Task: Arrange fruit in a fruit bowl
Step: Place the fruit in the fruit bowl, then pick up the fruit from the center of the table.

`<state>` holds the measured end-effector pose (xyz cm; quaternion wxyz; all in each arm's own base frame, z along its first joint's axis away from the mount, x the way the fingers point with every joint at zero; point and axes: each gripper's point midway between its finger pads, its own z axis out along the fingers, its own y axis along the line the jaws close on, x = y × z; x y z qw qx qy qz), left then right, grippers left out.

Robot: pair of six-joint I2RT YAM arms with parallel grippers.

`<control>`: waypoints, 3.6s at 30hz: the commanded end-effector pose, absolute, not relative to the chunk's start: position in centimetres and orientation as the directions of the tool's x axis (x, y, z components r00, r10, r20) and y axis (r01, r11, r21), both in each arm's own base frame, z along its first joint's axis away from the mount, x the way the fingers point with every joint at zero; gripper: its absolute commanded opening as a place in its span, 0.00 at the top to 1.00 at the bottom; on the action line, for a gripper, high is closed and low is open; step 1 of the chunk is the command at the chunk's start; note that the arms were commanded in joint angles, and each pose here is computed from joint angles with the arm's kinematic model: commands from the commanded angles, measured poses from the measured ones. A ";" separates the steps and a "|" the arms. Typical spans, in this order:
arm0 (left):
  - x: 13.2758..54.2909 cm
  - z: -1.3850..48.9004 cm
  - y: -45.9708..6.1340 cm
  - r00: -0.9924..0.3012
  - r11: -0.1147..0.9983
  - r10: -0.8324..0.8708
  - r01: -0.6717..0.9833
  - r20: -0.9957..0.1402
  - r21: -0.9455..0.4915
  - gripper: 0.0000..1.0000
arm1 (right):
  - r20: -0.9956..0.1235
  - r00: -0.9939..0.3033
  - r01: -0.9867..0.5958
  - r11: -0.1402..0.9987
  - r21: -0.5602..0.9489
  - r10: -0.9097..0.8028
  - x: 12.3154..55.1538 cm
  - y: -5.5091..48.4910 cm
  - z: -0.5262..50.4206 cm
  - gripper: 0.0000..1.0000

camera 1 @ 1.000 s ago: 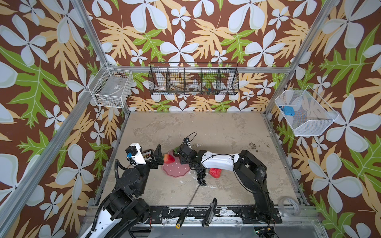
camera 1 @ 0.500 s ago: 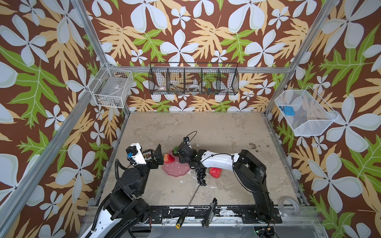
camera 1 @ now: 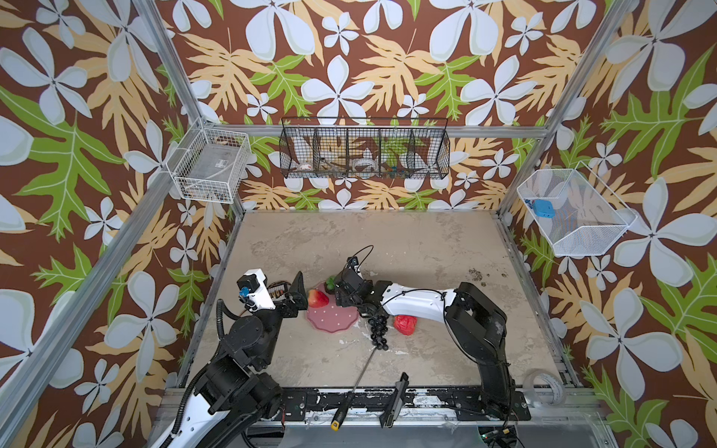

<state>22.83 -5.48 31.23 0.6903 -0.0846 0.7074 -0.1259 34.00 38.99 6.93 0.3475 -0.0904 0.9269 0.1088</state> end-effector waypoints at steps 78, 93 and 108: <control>24.7 19.6 -15.0 -0.496 0.847 -0.338 0.211 -0.800 -0.488 0.00 | -0.481 -0.826 -0.431 0.878 0.207 -0.292 22.2 22.3 5.5 0.19; 24.7 19.5 -14.9 -0.497 0.847 -0.341 0.207 -0.798 -0.490 0.00 | -0.458 -0.831 -0.443 0.875 0.197 -0.317 22.3 22.6 4.6 0.34; 24.6 20.6 -16.0 -0.520 0.844 -0.291 0.256 -0.803 -0.471 0.02 | -0.617 -0.726 -0.505 0.845 0.177 -0.304 24.4 23.7 10.8 0.36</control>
